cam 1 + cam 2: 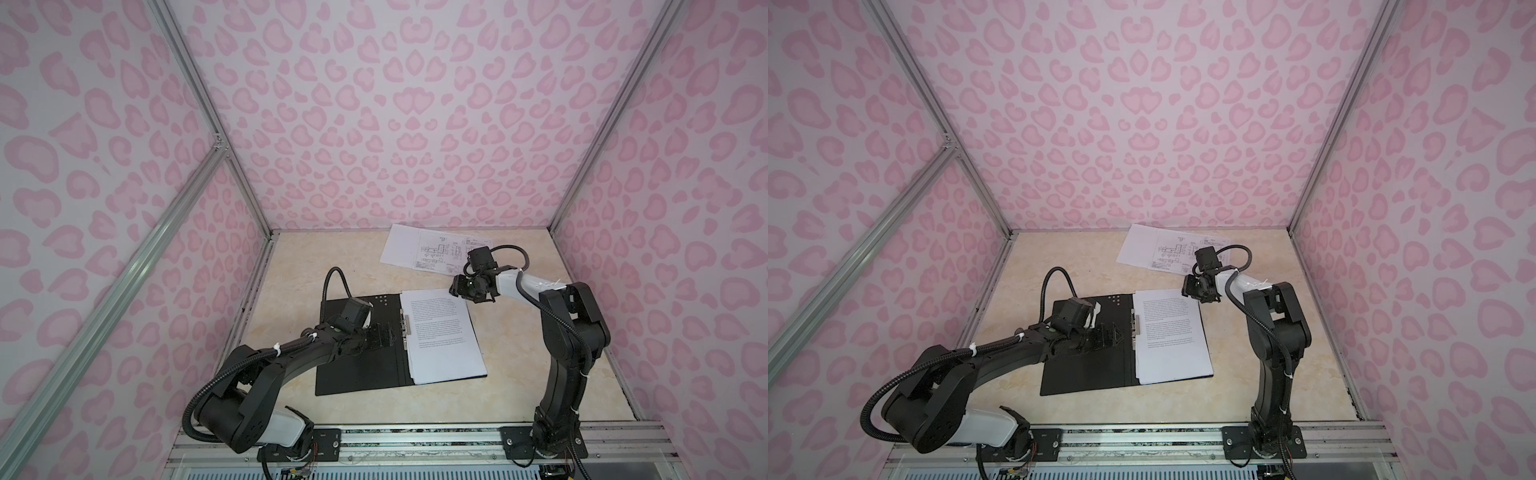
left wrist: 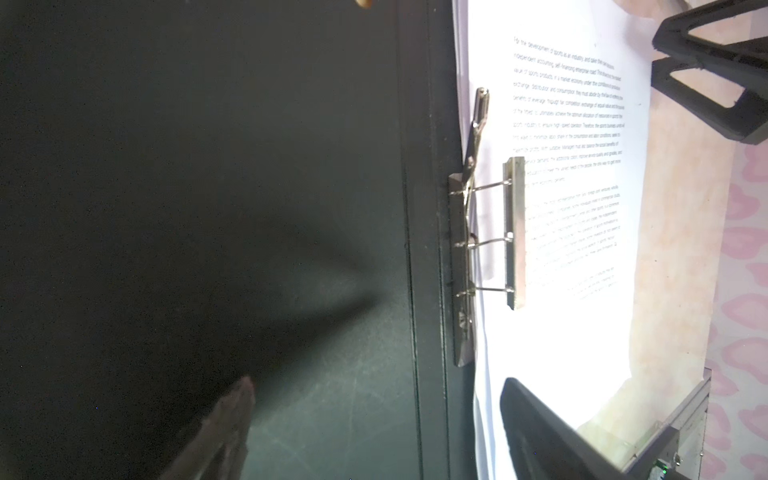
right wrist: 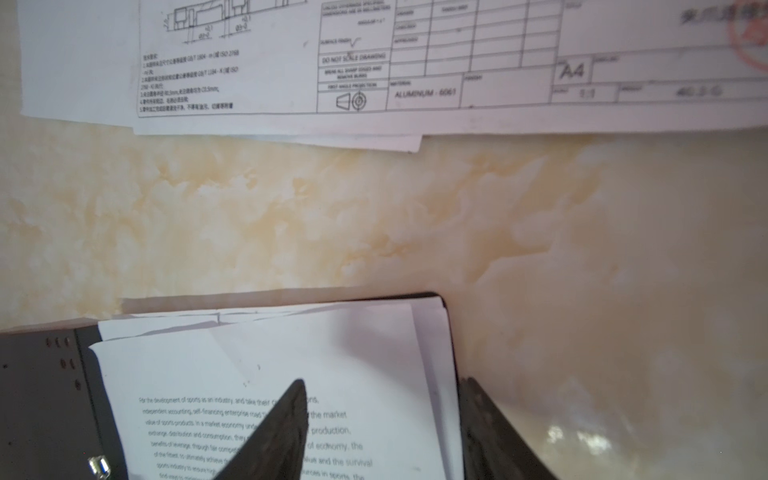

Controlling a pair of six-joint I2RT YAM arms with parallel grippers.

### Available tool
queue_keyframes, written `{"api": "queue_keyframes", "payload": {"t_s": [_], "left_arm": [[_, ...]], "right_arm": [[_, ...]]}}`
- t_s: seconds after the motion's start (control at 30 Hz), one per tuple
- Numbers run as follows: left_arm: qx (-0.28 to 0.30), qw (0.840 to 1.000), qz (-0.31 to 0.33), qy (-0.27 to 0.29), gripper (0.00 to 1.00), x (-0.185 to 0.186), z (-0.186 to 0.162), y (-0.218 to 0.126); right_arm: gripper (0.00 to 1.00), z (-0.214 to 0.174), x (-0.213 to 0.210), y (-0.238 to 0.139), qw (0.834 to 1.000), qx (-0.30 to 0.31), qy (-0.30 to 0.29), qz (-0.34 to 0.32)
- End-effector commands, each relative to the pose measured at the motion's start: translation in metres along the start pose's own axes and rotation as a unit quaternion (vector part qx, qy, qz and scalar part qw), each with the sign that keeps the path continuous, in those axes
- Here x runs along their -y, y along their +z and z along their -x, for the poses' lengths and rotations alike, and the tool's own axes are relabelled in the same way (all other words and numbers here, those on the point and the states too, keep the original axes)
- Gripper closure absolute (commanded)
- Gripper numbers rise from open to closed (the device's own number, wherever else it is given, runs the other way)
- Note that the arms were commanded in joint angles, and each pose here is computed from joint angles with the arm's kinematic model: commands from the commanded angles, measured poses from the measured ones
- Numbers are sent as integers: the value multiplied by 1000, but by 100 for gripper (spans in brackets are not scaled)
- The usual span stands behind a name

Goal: Put the files into the folder

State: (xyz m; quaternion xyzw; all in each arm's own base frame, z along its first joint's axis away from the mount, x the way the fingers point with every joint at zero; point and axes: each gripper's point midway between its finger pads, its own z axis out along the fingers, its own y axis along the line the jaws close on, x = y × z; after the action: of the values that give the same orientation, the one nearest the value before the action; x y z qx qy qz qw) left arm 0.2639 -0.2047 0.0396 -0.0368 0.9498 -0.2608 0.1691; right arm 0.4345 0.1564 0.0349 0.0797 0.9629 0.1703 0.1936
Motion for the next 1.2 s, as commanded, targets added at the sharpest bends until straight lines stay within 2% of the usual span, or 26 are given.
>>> {"api": "queue_keyframes", "payload": {"t_s": [0.0,0.37,0.57,0.67,0.97,1.17], "left_arm": [[-10,1000,8,-5,6,-5,-4,1],[-11,1000,7,-6,6,-4,-5,1],[-10,1000,-4,-1,6,2,-3,-3],[-11,1000,-6,2,6,3,-3,-4],[-18,1000,-3,0,6,-2,-11,-3],[-21,1000,3,-2,6,-8,-16,-2]], "right_arm": [[41,-3,-1,4,1000,-4,6,5],[40,3,7,0,1000,7,23,2],[39,2,17,-19,999,21,29,3],[39,-16,17,-30,999,17,30,12],[36,-110,23,-51,999,-28,31,30],[35,-141,20,-55,998,-40,29,30]]}}
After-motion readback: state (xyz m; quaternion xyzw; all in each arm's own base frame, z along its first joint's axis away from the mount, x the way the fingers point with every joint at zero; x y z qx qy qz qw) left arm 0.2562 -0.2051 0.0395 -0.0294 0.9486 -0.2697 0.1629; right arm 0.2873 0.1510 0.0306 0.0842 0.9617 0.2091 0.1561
